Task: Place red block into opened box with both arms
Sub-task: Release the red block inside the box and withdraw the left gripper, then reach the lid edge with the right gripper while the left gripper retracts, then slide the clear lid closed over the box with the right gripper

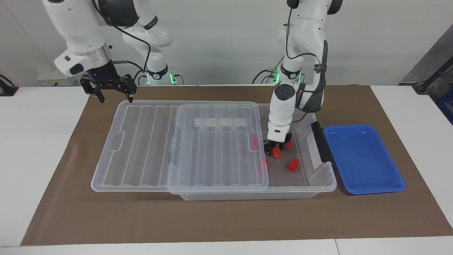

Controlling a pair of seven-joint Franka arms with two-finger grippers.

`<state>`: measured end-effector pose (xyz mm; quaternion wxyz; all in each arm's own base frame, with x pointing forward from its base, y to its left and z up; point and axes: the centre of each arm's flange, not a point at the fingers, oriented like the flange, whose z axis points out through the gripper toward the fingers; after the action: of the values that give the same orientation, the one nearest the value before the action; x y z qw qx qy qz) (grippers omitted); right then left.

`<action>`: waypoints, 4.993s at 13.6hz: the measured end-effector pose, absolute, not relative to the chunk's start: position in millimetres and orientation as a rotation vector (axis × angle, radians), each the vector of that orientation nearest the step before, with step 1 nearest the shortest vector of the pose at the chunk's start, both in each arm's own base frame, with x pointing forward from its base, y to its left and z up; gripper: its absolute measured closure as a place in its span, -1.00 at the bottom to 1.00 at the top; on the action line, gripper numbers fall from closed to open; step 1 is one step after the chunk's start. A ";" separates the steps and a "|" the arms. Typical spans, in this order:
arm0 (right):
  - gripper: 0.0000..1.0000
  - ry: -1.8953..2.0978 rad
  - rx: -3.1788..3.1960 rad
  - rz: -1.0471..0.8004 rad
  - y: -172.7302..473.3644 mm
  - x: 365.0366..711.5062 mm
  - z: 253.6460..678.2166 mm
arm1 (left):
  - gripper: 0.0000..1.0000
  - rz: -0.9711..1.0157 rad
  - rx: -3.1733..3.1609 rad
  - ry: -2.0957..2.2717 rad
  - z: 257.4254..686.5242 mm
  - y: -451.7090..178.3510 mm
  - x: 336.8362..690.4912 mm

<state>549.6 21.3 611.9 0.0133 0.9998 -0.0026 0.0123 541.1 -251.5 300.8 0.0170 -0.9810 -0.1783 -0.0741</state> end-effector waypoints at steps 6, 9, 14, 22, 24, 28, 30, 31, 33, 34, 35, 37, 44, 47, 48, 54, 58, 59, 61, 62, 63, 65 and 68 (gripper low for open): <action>-1.00 -0.008 3.115 0.038 21.3 549.6 611.9 | -0.33 -0.201 -3.004 -0.581 377.8 -252.2 555.2; -1.00 -0.009 3.115 0.038 21.3 549.6 611.9 | -0.33 -0.188 -2.988 -0.608 412.5 -242.9 553.3; -1.00 -0.022 3.115 0.046 16.3 550.3 612.3 | -0.47 0.030 -3.018 -0.383 528.4 -161.2 571.8; -0.52 -0.132 3.100 0.229 -59.6 586.0 566.3 | -1.00 0.065 -3.069 0.307 622.7 68.6 531.4; -0.37 -0.107 3.095 0.238 -87.4 598.7 542.5 | -1.00 0.083 -3.069 0.358 617.1 71.1 529.3; -0.02 -0.081 3.096 0.229 -108.2 615.8 504.1 | -1.00 -0.004 -3.025 0.581 613.0 -4.6 541.9; 0.06 -0.080 3.102 0.199 -108.0 617.8 492.0 | -1.00 -0.002 -3.003 0.647 615.5 -31.5 540.8; 0.06 -0.079 3.105 0.180 -107.5 616.3 485.9 | -1.00 0.012 -3.000 0.665 615.4 -36.2 540.7; 0.05 -0.078 3.110 0.149 -106.6 613.4 475.9 | -1.00 0.071 -2.993 0.700 604.4 -49.7 548.6; 0.05 -0.076 3.111 0.144 -105.8 613.0 474.2 | -1.00 0.098 -2.989 0.708 600.9 -58.2 556.2; 0.07 -0.070 3.111 0.143 -103.3 613.3 474.1 | -1.00 0.106 -2.993 0.672 599.5 -65.9 561.4; 0.15 -0.050 3.113 0.145 -95.8 614.5 474.4 | -1.00 0.080 -3.025 0.466 603.9 -84.8 561.2; 0.86 0.059 3.117 0.148 -52.5 619.6 475.0 | -1.00 0.064 -3.045 0.318 606.7 -98.9 557.9; 0.85 0.124 3.117 0.149 -26.8 621.2 475.1 | -1.00 0.057 -3.070 0.280 606.6 -86.3 561.2; 0.85 0.149 3.117 0.149 -16.8 621.5 475.1 | -1.00 0.039 -3.073 0.272 607.6 -83.3 563.0; 0.82 0.227 3.122 0.152 59.8 618.8 475.2 | -1.00 0.016 -3.078 0.248 608.6 -74.7 565.8; 0.81 0.204 3.131 0.155 103.9 612.8 475.9 | -1.00 0.016 -3.079 0.239 608.7 -71.5 566.2; 0.81 0.200 3.133 0.156 113.6 610.9 476.6 | -1.00 0.015 -3.079 0.239 608.7 -71.5 566.2; 0.81 0.200 3.134 0.162 123.5 608.6 478.6 | -1.00 0.014 -3.079 0.239 608.9 -71.5 566.2; 0.80 0.202 3.134 0.162 124.3 608.3 479.0 | -1.00 0.014 -3.079 0.239 609.0 -71.5 566.1; 0.78 0.202 3.134 0.162 124.3 608.3 479.0 | -1.00 0.014 -3.079 0.239 609.0 -71.5 566.1; 0.78 0.205 3.135 0.162 125.3 608.1 479.0 | -1.00 0.014 -3.079 0.238 609.1 -71.2 566.1; 0.77 0.207 3.160 0.158 133.0 606.4 479.0 | -1.00 0.014 -3.079 0.238 609.1 -71.1 566.1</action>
<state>606.4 133.0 479.0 -0.0147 0.9965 0.0653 0.0497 566.1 -71.1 609.1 0.0266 -0.9967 0.0771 0.0045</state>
